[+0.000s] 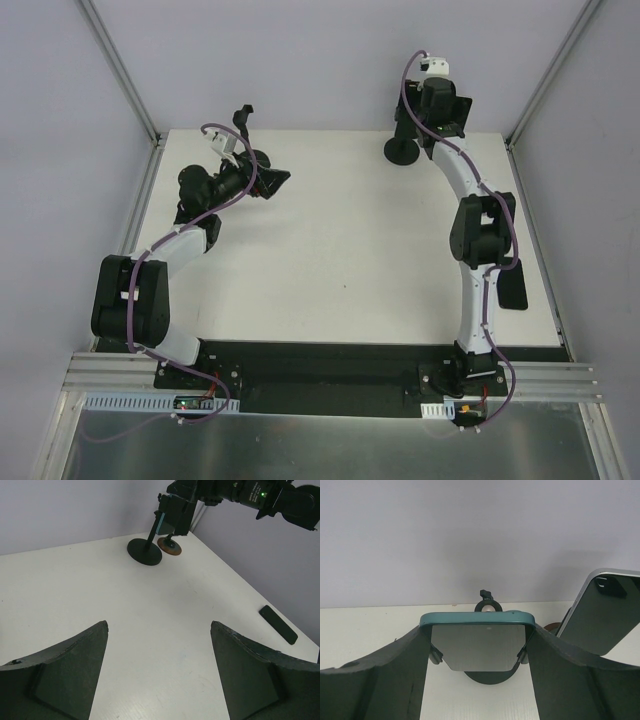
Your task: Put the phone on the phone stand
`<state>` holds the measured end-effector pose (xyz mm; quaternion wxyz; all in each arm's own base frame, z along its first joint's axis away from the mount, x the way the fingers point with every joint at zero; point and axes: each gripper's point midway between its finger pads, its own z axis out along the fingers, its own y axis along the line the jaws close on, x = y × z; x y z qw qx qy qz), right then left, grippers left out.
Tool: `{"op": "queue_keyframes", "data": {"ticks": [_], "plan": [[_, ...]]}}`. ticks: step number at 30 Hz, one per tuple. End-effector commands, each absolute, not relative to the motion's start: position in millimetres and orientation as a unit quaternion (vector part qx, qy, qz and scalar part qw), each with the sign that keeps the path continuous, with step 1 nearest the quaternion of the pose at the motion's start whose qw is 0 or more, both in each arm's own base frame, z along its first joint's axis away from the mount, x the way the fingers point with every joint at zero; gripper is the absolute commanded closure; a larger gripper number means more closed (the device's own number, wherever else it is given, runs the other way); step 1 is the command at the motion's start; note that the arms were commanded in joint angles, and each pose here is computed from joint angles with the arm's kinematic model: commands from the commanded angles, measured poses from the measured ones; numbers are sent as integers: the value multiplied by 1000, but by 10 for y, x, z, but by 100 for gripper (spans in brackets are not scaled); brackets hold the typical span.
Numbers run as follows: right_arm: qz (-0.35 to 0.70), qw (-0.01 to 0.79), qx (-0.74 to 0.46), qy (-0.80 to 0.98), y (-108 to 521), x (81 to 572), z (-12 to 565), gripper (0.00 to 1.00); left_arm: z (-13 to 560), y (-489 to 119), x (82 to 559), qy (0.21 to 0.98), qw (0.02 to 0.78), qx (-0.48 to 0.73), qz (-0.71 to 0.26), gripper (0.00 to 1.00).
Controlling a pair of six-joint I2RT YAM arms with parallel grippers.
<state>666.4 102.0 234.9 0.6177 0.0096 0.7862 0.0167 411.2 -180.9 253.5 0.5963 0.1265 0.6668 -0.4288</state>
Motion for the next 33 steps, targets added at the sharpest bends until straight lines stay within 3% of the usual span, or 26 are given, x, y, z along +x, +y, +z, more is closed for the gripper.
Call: {"op": "queue_keyframes", "data": {"ticks": [1, 5, 6, 9, 11, 15, 20, 26, 33], "plan": [[59, 694, -10, 717, 1032, 6807, 3066, 99, 2773, -1863, 4060, 634, 620, 155, -436, 19], [60, 689, -17, 722, 1054, 6825, 3053, 92, 2766, -1864, 4061, 634, 619, 155, -437, 19], [60, 689, -16, 722, 1059, 6817, 3054, 72, 2772, -1864, 4058, 634, 619, 156, -437, 19], [59, 688, -13, 723, 1049, 6799, 3071, 38, 2774, -1850, 4064, 635, 622, 153, -432, 19], [57, 688, -12, 723, 1043, 6770, 3119, 20, 2791, -1841, 4061, 635, 624, 151, -430, 19], [56, 692, -26, 719, 1156, 6657, 3282, 0, 2803, -1806, 4065, 639, 629, 146, -418, 19], [37, 694, -37, 718, 1226, 6383, 3645, 3, 2860, -1704, 4079, 648, 640, 123, -394, 18], [37, 679, -38, 732, 1352, 5723, 4081, 3, 2883, -1217, 4233, 692, 646, 3, -323, 16], [22, 646, -17, 763, 1236, 5234, 4096, 3, 3090, -994, 4308, 712, 636, -23, -299, 14]]}}
